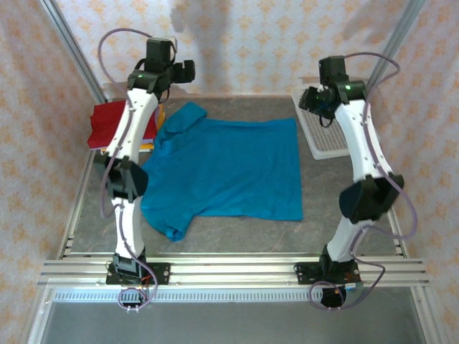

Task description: Fold and stack the t-shirts

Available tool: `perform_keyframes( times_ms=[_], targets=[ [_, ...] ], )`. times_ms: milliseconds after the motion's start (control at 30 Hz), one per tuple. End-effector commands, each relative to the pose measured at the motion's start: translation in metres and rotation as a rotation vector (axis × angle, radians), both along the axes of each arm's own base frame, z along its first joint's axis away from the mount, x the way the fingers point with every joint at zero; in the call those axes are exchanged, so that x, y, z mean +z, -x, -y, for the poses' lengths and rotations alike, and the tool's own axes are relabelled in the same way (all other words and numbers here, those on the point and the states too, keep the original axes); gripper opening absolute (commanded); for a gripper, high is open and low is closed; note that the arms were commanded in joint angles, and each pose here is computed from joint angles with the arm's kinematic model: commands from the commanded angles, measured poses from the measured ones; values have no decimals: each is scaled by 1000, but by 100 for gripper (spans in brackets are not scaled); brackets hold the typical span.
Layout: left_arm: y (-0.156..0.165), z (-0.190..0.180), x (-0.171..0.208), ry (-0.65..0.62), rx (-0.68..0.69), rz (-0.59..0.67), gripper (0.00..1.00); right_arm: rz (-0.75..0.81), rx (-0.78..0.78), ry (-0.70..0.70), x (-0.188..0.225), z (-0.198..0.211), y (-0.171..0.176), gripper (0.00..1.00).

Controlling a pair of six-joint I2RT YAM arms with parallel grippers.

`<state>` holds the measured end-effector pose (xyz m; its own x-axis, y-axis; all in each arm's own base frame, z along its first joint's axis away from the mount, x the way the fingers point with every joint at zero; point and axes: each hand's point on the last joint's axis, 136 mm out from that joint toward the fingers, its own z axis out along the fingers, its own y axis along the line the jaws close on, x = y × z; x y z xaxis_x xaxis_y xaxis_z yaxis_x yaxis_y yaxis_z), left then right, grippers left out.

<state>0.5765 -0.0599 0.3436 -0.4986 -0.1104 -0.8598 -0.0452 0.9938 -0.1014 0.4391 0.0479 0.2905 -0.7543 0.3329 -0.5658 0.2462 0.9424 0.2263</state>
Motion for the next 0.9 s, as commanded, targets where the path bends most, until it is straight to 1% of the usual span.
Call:
perform_keyframes(
  times_ms=[0,100,200,233,333,367,433,500,567,700,867],
  targets=[
    [70,-22,-25,-18,64,-205,92,-121,17,-51,-25,-8,57,54],
    [135,-40,-52,13,101,-374,92,-168,-9,-115,-45,-15,106,54],
    [192,-56,-85,92,146,-547,92,-272,-65,-172,-75,-17,156,53],
    [209,-61,-96,108,164,-598,91,-312,-86,-188,-89,-18,171,52],
    [248,-72,-125,120,212,-686,90,-433,-157,-226,-132,-19,209,48],
    [257,-74,-133,129,221,-703,89,-474,-174,-238,-147,-21,219,47],
    [276,-79,-151,144,245,-743,89,-501,-191,-286,-169,-28,232,45],
    [292,-86,-168,147,271,-776,89,-525,-223,-310,-190,-29,240,42],
    [304,-95,-182,153,307,-805,88,-542,-247,-305,-206,-27,243,40],
    [318,-105,-197,176,356,-812,84,-559,-267,-286,-229,-24,244,36],
    [328,-109,-207,173,373,-839,84,-596,-289,-262,-258,-21,246,34]
  ],
)
